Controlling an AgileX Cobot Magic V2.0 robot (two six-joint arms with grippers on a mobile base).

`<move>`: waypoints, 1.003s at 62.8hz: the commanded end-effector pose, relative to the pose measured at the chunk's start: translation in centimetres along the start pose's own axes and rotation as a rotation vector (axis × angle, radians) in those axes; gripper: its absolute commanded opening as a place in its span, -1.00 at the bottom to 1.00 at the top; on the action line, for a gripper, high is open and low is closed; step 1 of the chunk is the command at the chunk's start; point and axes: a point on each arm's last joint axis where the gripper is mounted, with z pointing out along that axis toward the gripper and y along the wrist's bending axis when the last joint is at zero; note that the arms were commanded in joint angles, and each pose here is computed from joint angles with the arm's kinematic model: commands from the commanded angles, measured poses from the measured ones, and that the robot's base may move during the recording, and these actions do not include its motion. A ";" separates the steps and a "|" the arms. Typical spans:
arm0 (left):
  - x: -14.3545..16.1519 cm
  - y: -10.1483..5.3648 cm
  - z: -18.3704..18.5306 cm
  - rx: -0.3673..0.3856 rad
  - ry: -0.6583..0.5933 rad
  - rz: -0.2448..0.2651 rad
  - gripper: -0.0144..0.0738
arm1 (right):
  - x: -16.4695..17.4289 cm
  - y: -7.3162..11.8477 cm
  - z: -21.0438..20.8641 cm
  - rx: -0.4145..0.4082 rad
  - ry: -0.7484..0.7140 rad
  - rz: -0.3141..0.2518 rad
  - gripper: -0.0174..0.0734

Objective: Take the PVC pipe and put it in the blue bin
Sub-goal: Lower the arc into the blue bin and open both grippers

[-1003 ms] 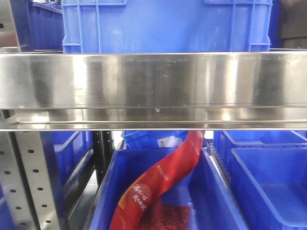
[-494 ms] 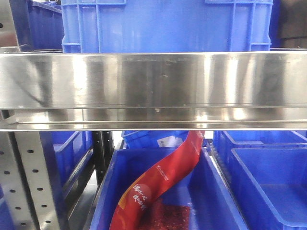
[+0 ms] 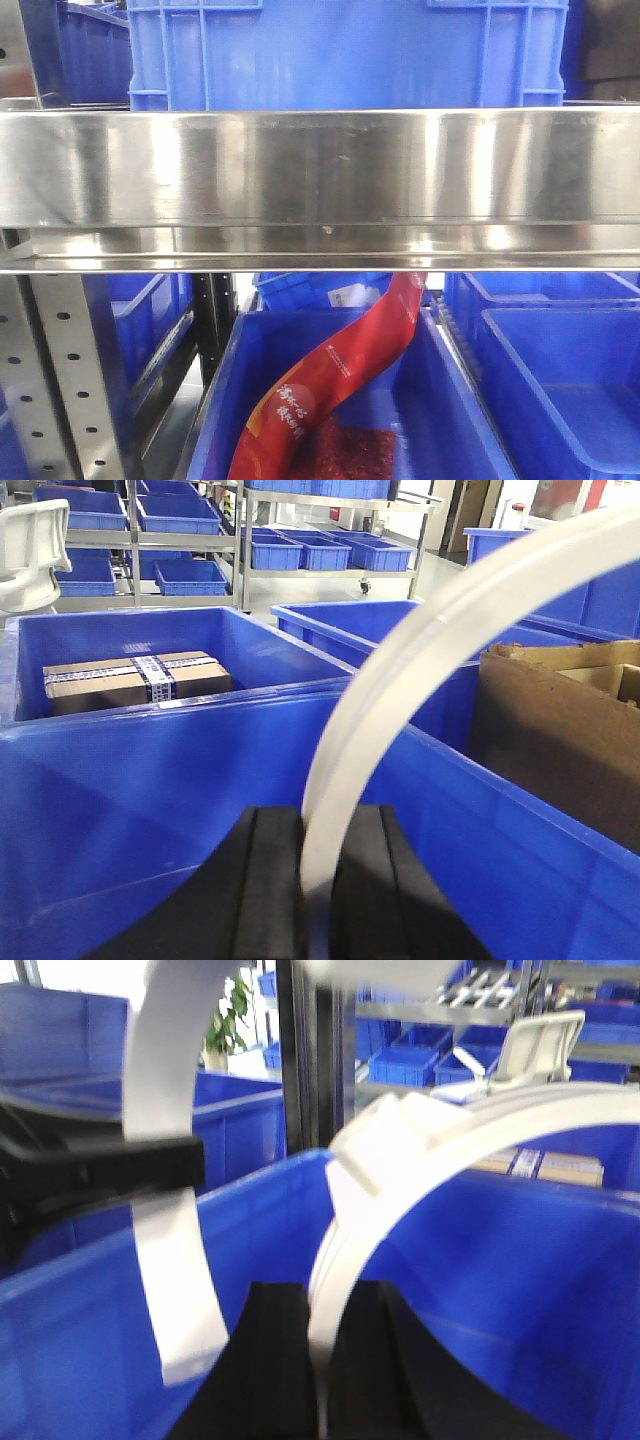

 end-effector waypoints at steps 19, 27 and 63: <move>-0.7 -0.2 -0.4 0.007 -0.007 -0.009 -0.64 | 0.1 0.0 0.1 0.002 0.032 -0.011 -0.44; -0.6 -0.2 -0.4 0.007 0.001 -0.009 -0.09 | 0.2 0.0 0.1 0.002 0.035 -0.011 -0.05; -0.5 -0.2 -0.4 0.008 0.010 -0.009 0.26 | 0.2 0.0 0.1 0.002 0.043 -0.011 0.06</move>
